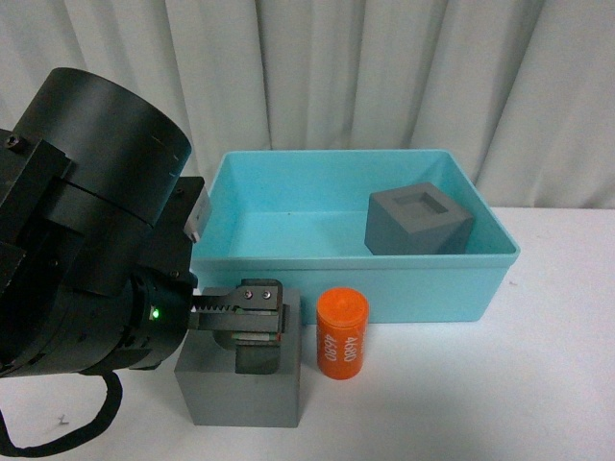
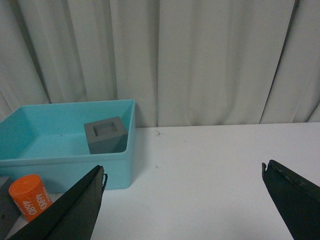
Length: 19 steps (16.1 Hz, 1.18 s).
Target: Place gray and orange parts in blue box
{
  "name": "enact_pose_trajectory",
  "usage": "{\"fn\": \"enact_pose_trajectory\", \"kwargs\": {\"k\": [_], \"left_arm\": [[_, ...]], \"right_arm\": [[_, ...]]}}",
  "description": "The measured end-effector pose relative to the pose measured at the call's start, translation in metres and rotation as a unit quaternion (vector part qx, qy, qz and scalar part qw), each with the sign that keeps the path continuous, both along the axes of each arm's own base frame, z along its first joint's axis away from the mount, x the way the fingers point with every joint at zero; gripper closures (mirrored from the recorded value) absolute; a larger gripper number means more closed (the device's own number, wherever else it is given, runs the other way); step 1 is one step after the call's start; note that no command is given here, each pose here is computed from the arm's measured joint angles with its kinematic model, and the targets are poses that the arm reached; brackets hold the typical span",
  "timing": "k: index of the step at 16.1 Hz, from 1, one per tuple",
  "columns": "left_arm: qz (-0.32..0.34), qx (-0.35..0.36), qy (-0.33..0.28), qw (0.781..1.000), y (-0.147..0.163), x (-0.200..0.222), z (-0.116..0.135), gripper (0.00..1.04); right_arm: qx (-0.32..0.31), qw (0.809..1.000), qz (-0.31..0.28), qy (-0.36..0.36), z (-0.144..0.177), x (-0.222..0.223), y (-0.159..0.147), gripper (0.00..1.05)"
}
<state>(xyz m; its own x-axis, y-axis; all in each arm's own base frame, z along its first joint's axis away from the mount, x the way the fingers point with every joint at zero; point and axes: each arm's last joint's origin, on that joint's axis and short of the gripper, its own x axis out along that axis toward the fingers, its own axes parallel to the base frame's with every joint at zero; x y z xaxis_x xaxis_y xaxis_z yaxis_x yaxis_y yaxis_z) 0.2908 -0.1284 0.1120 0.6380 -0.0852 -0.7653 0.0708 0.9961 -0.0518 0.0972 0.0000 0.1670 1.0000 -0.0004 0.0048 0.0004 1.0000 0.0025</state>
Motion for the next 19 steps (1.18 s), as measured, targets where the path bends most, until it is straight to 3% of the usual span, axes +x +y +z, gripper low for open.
{"fn": "enact_pose_trajectory", "kwargs": {"k": [1, 7, 8, 13, 16, 19], "left_arm": [[-0.004, 0.002, -0.001, 1.0, -0.001, 0.0, 0.0, 0.14], [-0.006, 0.0, -0.001, 1.0, -0.001, 0.0, 0.0, 0.78], [-0.011, 0.0, -0.001, 1.0, -0.001, 0.0, 0.001, 0.84], [-0.018, 0.011, -0.001, 1.0, 0.023, -0.014, 0.019, 0.86], [-0.015, -0.014, -0.039, 0.999, 0.048, -0.027, 0.068, 0.86], [-0.038, -0.045, -0.092, 0.994, 0.045, -0.025, 0.122, 0.86]], "right_arm": [[0.0, 1.0, 0.0, 0.0, 0.0, 0.0, 0.0, 0.06], [0.0, 1.0, 0.0, 0.0, 0.0, 0.0, 0.0, 0.06], [0.0, 1.0, 0.0, 0.0, 0.0, 0.0, 0.0, 0.06], [0.0, 1.0, 0.0, 0.0, 0.0, 0.0, 0.0, 0.06], [0.0, 1.0, 0.0, 0.0, 0.0, 0.0, 0.0, 0.06], [0.0, 1.0, 0.0, 0.0, 0.0, 0.0, 0.0, 0.06]]}}
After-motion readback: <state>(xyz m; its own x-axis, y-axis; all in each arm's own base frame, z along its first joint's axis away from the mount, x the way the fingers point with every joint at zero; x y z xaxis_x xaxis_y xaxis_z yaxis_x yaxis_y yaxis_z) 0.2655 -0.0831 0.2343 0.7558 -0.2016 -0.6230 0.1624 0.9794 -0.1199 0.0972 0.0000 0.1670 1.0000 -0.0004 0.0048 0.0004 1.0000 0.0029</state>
